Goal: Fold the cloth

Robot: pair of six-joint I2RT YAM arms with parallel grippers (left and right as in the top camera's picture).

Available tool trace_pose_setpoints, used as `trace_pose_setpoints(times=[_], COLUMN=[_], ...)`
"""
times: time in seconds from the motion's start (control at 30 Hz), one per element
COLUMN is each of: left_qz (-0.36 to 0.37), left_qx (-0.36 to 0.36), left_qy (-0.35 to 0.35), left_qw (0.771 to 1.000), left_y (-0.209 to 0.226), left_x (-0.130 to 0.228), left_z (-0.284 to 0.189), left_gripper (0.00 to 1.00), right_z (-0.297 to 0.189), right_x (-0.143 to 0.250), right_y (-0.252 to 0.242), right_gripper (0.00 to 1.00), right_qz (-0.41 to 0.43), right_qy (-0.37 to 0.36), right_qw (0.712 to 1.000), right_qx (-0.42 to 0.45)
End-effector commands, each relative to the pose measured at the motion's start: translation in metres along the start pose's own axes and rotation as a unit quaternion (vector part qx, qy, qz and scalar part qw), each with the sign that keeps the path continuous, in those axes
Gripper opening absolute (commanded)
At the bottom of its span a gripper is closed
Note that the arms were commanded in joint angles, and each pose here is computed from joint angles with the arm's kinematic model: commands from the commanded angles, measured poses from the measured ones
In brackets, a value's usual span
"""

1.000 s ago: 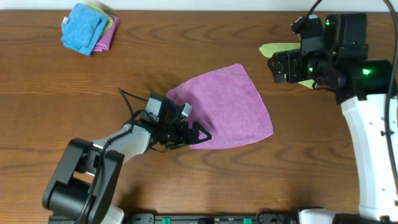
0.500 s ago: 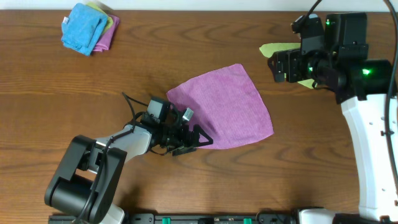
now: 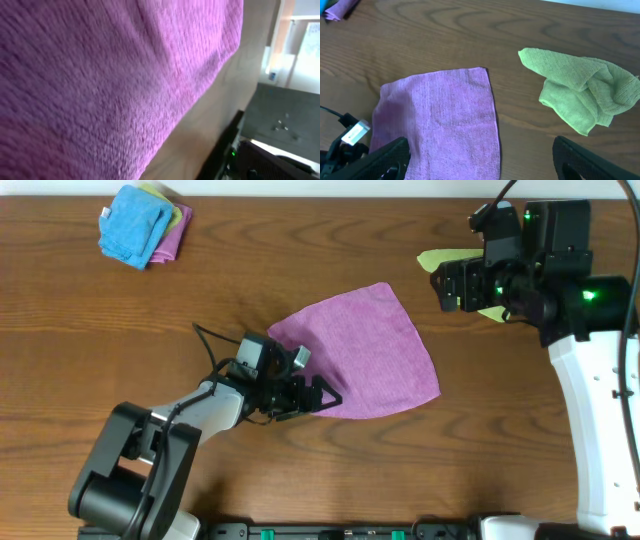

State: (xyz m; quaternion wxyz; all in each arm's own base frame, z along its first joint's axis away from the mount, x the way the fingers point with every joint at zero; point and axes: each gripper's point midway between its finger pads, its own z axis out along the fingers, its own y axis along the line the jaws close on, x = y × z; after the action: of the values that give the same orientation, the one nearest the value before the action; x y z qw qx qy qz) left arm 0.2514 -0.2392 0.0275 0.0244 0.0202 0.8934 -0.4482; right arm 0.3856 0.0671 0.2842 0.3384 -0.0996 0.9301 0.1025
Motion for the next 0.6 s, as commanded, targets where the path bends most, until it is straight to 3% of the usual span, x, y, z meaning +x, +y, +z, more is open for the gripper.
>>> trace_pose_setpoints(times=[0.0, 0.27, 0.57], left_qz=[-0.016, -0.028, -0.015], left_qx=[-0.130, -0.138, -0.103], left_qy=[-0.043, -0.055, -0.036], left_qw=[0.991, 0.989, 0.994], left_y=[0.058, 0.061, 0.033], left_x=[-0.007, -0.011, 0.001], left_z=[0.000, -0.001, 0.020], left_gripper=[0.95, 0.95, 0.95], right_z=[-0.005, -0.005, -0.005], right_x=[-0.001, -0.002, -0.003], right_y=[-0.002, -0.002, -0.002], right_gripper=[0.92, 0.92, 0.92], right_qz=[-0.003, -0.004, -0.004], right_qy=[-0.008, -0.009, -0.010], right_qw=[1.000, 1.000, 1.000], right_qx=[0.000, 0.000, 0.000])
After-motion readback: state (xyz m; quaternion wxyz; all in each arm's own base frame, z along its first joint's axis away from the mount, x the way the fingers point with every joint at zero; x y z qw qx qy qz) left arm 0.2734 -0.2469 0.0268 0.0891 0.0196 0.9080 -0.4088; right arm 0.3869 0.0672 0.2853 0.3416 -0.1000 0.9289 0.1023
